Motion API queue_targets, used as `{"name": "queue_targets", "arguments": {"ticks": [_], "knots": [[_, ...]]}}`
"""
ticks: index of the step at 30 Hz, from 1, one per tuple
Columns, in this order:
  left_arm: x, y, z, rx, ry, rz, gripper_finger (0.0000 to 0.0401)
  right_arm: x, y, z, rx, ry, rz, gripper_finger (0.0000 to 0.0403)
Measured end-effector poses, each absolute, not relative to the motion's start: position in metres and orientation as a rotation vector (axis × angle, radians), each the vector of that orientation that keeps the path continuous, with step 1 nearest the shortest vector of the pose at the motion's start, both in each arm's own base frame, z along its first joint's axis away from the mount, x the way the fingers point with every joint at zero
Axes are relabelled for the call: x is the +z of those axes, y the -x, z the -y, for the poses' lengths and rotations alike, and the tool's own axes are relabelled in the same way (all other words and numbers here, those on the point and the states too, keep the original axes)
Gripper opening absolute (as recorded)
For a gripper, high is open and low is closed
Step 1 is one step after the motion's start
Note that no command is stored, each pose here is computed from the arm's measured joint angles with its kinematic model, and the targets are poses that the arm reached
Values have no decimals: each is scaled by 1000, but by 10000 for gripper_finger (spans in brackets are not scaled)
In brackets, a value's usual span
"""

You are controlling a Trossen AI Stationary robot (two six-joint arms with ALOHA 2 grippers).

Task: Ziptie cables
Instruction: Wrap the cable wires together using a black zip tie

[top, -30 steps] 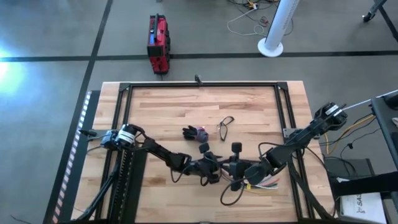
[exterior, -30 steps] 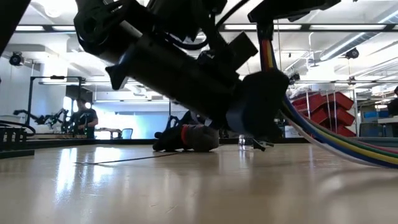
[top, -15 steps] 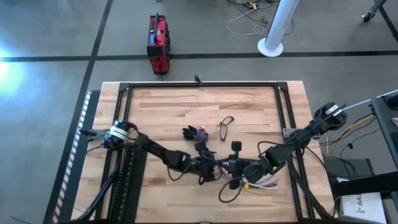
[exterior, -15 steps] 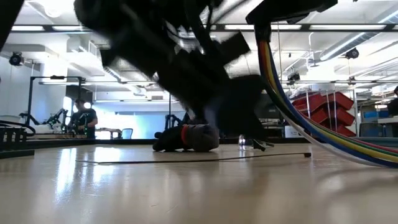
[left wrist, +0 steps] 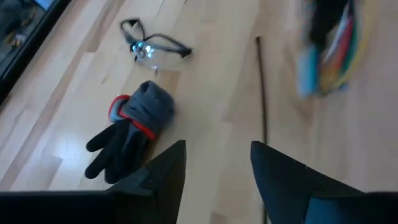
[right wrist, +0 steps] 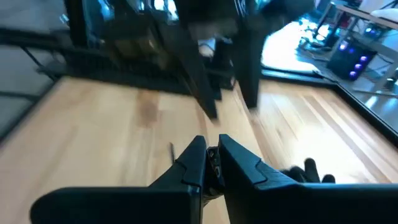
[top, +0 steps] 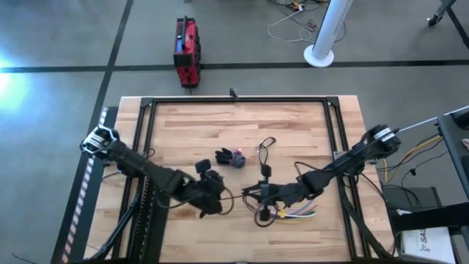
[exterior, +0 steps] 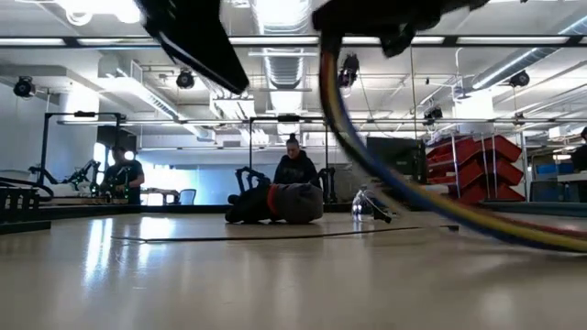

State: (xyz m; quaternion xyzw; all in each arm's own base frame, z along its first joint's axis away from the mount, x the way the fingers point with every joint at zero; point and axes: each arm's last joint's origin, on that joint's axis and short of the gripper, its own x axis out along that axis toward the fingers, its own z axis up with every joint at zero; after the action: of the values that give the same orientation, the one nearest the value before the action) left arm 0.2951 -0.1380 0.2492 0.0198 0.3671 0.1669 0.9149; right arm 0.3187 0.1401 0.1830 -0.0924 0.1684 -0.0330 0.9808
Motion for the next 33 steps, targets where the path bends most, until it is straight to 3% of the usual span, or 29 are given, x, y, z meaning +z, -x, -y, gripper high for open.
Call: {"name": "queue_targets", "arguments": {"ticks": [17, 22, 33], "knots": [[236, -277, 161, 322, -71, -719, 104, 151, -388, -124, -200, 159, -415, 25], [232, -272, 161, 272, -77, -809, 95, 137, -404, -120, -226, 203, -526, 29], [233, -273, 162, 258, -58, -802, 84, 128, -421, -104, -275, 194, -586, 57]]}}
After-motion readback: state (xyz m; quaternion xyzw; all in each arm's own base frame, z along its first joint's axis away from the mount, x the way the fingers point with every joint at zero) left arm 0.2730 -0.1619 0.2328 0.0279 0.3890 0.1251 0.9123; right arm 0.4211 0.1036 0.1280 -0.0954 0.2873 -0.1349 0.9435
